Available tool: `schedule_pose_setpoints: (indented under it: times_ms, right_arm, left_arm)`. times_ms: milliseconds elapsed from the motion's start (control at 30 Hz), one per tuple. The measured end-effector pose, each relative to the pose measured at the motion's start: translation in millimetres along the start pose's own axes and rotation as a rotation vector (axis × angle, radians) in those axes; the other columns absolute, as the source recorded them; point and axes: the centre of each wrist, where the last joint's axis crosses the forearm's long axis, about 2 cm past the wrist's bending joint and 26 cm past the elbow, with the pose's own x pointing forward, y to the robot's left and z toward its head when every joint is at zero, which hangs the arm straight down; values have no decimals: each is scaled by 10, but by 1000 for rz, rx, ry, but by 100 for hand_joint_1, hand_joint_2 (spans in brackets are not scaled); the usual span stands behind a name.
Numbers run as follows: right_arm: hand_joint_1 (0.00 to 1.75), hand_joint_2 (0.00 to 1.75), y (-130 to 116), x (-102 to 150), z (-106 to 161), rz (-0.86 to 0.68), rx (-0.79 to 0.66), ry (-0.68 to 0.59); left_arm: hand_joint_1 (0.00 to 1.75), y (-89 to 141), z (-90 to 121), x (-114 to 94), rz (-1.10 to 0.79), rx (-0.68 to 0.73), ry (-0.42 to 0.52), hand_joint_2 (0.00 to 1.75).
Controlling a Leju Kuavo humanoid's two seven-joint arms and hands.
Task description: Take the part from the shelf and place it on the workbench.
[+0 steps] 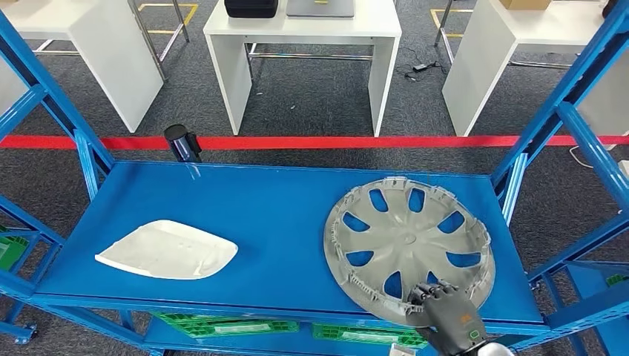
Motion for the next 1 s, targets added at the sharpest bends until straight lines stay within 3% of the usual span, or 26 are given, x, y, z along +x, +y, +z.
schedule_pose_setpoints:
  times_ms: [467, 1000]
  right_arm:
    - [175, 175, -399, 102, -19, -43, -520, -51]
    - [175, 175, -553, 303, -222, -320, -755, 41]
  left_arm:
    - [0, 10, 2, -11, 21, -16, -103, 0]
    - [0, 23, 0, -10, 14, -50, -137, 0]
